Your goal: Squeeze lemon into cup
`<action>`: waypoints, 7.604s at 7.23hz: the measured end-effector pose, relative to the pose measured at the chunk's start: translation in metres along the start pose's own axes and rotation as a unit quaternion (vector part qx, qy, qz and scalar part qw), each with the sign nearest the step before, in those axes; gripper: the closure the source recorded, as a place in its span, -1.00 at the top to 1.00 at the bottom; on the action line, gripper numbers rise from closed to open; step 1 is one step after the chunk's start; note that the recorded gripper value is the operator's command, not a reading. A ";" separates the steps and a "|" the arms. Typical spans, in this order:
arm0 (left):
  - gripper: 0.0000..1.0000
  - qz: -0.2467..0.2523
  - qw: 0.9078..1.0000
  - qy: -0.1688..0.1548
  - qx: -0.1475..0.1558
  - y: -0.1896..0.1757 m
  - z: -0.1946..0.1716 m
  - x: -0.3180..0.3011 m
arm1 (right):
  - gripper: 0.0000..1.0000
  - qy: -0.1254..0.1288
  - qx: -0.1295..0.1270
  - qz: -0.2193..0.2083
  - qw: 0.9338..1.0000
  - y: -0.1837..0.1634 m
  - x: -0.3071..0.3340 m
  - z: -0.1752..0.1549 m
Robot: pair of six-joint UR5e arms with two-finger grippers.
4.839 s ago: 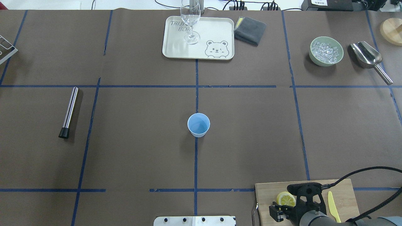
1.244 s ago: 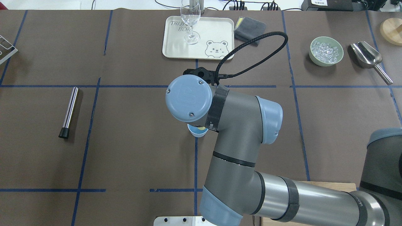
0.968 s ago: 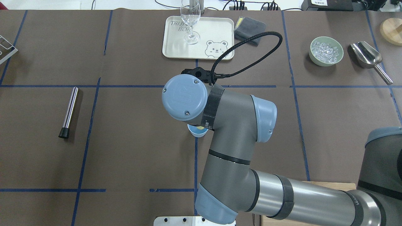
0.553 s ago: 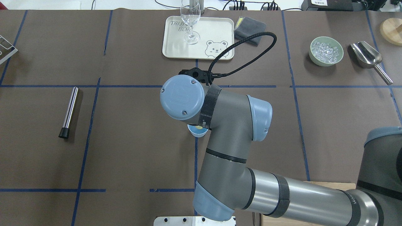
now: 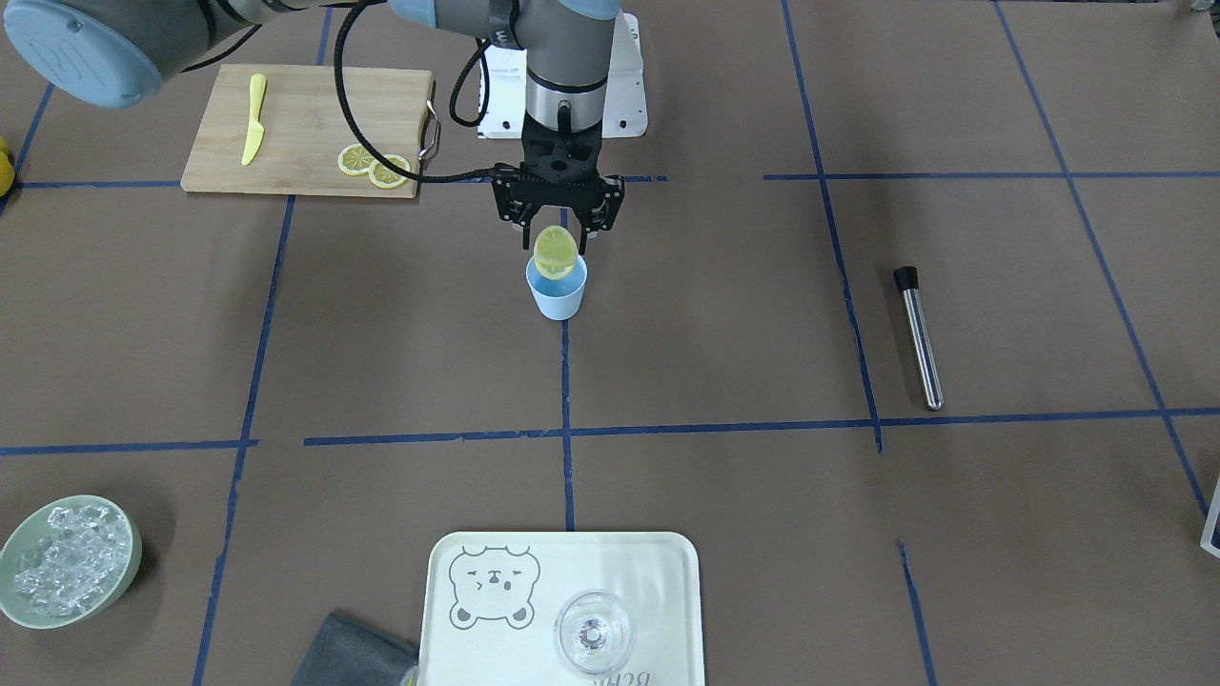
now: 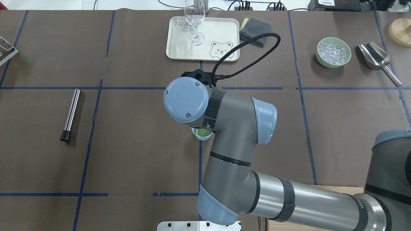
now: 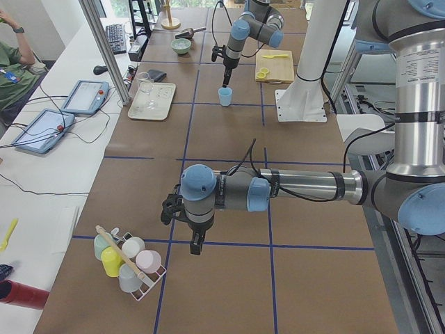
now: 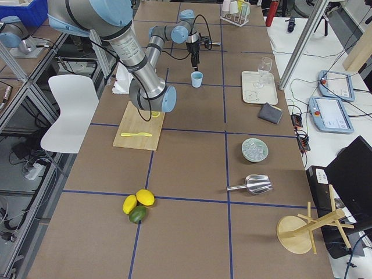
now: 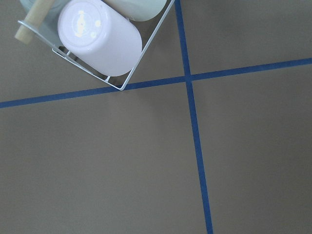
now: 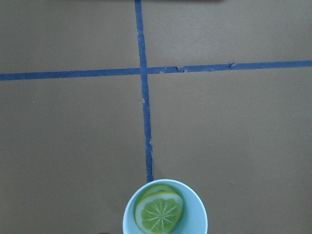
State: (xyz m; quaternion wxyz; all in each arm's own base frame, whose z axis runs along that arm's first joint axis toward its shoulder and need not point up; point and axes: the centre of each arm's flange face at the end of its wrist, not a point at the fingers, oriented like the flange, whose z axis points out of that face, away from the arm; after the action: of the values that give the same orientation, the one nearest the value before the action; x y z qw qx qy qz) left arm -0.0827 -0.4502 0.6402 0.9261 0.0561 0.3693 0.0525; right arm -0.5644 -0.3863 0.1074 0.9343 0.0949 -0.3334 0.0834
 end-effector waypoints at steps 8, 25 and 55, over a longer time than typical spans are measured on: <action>1.00 0.037 0.999 -0.005 0.023 -0.016 -0.013 0.024 | 1.00 -0.010 -0.052 -0.122 0.991 -0.180 0.167 -0.016; 1.00 0.178 0.963 0.104 0.172 -0.073 0.044 0.223 | 1.00 -0.029 -0.116 -0.100 0.988 -0.161 0.766 -0.038; -1.00 0.302 0.686 0.383 0.540 -0.073 0.044 0.630 | 1.00 -0.025 -0.142 -0.072 0.987 -0.123 0.800 -0.018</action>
State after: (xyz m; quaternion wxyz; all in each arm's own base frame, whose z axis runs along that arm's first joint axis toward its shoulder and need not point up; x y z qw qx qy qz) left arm 0.4065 -0.4378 0.2340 0.4476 0.6306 0.6189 0.1377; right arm 0.0843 -0.4268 0.5893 0.9332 -0.0129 -0.3575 -0.0343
